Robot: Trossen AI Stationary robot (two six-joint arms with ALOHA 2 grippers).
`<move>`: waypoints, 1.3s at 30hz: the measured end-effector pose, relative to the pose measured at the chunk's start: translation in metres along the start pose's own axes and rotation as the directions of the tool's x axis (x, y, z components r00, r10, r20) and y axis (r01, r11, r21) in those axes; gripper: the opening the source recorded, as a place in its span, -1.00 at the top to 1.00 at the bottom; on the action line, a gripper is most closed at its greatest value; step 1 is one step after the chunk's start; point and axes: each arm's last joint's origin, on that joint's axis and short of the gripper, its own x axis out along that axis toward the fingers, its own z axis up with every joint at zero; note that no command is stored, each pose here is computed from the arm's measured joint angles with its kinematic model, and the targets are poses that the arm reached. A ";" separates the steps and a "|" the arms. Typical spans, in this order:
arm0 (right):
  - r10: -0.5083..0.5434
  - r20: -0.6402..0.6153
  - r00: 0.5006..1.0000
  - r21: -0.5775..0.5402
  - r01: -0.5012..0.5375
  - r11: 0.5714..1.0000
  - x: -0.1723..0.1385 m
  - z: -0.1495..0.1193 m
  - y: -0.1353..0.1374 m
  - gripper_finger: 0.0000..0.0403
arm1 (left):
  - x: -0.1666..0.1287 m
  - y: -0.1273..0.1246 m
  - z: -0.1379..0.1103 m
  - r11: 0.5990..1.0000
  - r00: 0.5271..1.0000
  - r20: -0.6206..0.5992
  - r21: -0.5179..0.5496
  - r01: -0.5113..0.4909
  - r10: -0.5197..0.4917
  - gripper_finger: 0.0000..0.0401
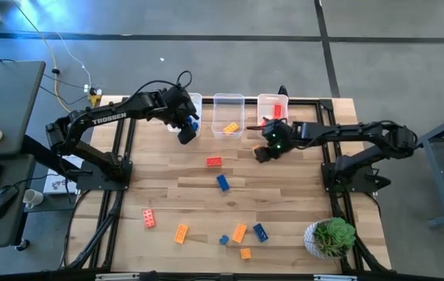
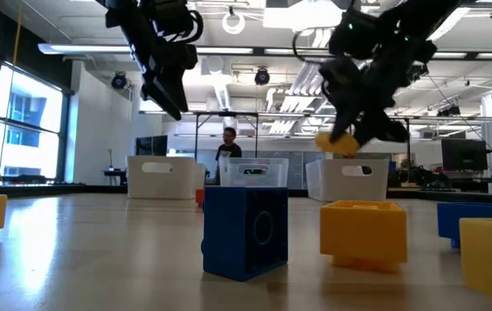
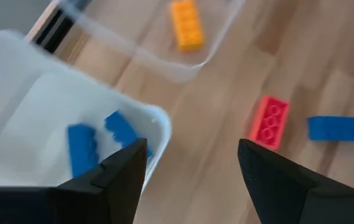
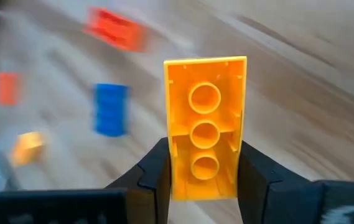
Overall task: Sort & place blocks by color
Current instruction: Put the yellow game piece into the transparent bin
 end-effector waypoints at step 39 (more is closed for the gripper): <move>0.592 -0.257 0.763 -0.356 -0.645 0.677 -0.044 0.045 0.087 0.47 | -0.017 -0.109 0.039 0.667 0.760 0.419 0.744 0.026 -0.497 -0.19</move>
